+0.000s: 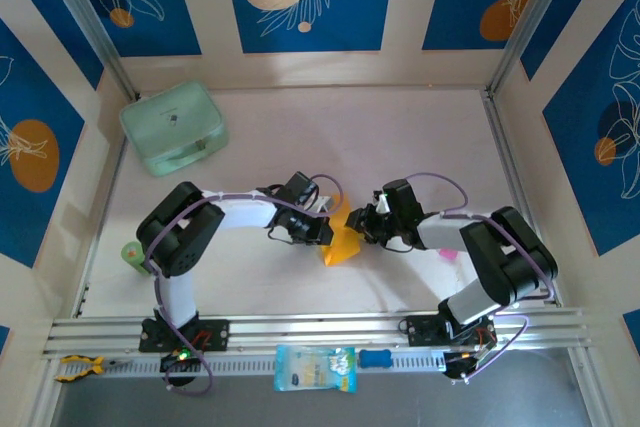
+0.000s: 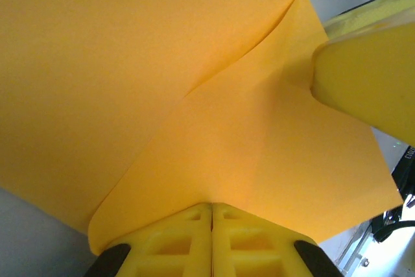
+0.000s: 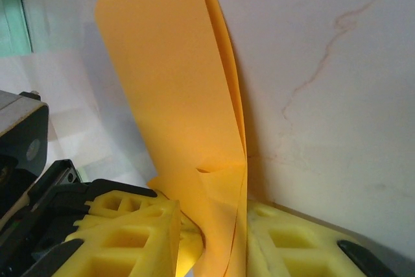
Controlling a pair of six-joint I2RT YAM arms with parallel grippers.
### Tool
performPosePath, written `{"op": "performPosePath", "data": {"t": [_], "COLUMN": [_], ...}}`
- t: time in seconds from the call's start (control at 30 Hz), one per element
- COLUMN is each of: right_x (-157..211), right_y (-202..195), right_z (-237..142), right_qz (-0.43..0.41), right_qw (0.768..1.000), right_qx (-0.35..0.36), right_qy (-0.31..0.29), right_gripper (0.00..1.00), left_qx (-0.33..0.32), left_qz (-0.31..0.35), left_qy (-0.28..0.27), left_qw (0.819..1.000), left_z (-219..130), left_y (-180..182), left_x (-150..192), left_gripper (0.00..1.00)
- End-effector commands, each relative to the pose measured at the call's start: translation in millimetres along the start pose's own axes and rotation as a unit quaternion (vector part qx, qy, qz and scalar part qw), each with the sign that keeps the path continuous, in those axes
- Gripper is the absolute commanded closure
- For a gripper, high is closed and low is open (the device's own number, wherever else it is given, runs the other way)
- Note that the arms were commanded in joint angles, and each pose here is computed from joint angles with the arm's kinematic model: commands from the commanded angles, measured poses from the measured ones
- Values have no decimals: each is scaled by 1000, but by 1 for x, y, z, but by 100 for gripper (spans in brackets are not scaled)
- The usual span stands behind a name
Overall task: Fold a paper plane with a square sheet of paper (pick it up from the middle)
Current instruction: Turn over the paper at the center of the table.
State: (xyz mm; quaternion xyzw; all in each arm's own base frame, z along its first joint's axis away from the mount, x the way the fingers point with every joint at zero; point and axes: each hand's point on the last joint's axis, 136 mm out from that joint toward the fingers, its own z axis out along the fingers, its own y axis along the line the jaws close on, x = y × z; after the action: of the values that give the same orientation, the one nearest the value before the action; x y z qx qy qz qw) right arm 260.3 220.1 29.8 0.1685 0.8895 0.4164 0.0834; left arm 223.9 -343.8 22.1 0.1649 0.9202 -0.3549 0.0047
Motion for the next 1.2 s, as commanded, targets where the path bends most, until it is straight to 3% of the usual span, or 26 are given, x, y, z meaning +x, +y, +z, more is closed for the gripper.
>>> {"op": "performPosePath", "data": {"t": [0.0,0.47,0.63,0.87,1.03,1.17], "right_x": [2,-4,-7,-9,-9,-10], "right_y": [0,-2,9,24,36,36], "right_z": [2,6,-1,-16,-38,-60], "right_qz": [-20,-32,-48,-70,-111,-145], "right_qw": [1000,999,997,996,993,987], "right_qx": [-15,-39,-51,-52,-19,54], "right_qy": [12,17,11,-4,-27,-47], "right_gripper": [71,85,90,94,94,94], "left_qx": [6,22,21,-38,-75,-108], "left_qz": [7,23,42,35,11,-7], "left_qy": [-6,-21,-59,-115,-139,-145], "left_qw": [1000,999,997,992,987,983], "left_z": [-5,-13,-32,-63,-82,-93], "left_y": [-9,-19,-30,-14,4,20], "left_x": [0,-5,-15,-22,-22,-20], "left_gripper": [92,88,79,73,69,64]}}
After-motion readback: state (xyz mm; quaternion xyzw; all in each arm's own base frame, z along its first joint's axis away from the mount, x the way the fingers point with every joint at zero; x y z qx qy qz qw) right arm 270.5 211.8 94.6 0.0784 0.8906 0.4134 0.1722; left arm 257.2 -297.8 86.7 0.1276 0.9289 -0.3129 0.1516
